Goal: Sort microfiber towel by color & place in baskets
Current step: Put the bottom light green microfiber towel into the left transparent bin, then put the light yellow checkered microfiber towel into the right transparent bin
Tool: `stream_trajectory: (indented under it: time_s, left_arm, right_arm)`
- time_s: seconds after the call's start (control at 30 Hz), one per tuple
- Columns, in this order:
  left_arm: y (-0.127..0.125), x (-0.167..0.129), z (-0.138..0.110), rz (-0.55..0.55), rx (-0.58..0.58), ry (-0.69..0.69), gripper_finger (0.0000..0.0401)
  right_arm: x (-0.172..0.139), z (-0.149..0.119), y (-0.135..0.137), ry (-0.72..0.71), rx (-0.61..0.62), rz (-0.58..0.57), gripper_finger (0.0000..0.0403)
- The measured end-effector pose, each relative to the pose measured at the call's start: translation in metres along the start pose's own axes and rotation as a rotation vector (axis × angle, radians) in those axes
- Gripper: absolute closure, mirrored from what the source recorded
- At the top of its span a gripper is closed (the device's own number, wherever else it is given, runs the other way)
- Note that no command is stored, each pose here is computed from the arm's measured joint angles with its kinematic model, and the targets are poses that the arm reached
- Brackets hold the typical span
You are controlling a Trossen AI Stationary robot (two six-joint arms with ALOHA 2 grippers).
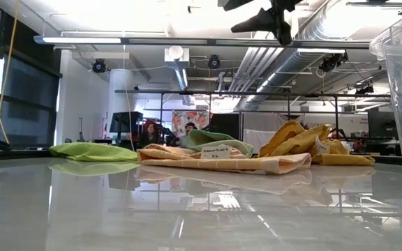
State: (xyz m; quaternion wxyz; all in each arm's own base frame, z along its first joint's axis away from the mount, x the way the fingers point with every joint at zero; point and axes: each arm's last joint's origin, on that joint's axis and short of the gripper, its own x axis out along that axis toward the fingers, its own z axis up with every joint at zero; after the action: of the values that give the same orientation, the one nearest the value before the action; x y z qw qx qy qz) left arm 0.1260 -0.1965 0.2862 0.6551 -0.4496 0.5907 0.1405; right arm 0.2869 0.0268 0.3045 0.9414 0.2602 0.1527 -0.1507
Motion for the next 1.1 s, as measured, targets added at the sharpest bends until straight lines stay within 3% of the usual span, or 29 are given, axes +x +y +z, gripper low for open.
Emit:
stream_trajectory:
  time_s: [0.27, 0.37, 0.53, 0.67, 0.83, 0.97, 1.1]
  left_arm:
    - [0.019, 0.045, 0.011, -0.021, -0.022, -0.005, 0.0292]
    - [0.024, 0.050, 0.016, 0.004, -0.072, -0.019, 0.0298]
    - [0.021, 0.043, 0.018, -0.044, -0.083, 0.034, 0.0287]
    - [0.018, 0.024, 0.020, -0.156, -0.080, 0.109, 0.0270]
    - [0.014, -0.015, 0.024, -0.381, -0.135, 0.141, 0.0267]
    - [0.008, -0.057, 0.029, -0.573, -0.109, 0.017, 0.0271]
    - [-0.002, -0.098, 0.038, -0.729, -0.013, -0.251, 0.0273]
  right_arm:
    - [0.000, 0.000, 0.000, 0.000, -0.006, -0.001, 0.0212]
    - [0.000, 0.000, 0.000, 0.002, -0.008, -0.002, 0.0212]
    - [0.000, -0.001, -0.001, 0.011, -0.004, -0.004, 0.0212]
    - [0.000, -0.002, -0.001, 0.020, -0.008, -0.011, 0.0212]
    - [0.000, -0.002, -0.002, 0.024, -0.015, -0.014, 0.0212]
    - [0.000, -0.002, -0.002, 0.021, -0.017, -0.018, 0.0212]
    - [0.000, -0.002, -0.002, 0.022, -0.012, -0.020, 0.0212]
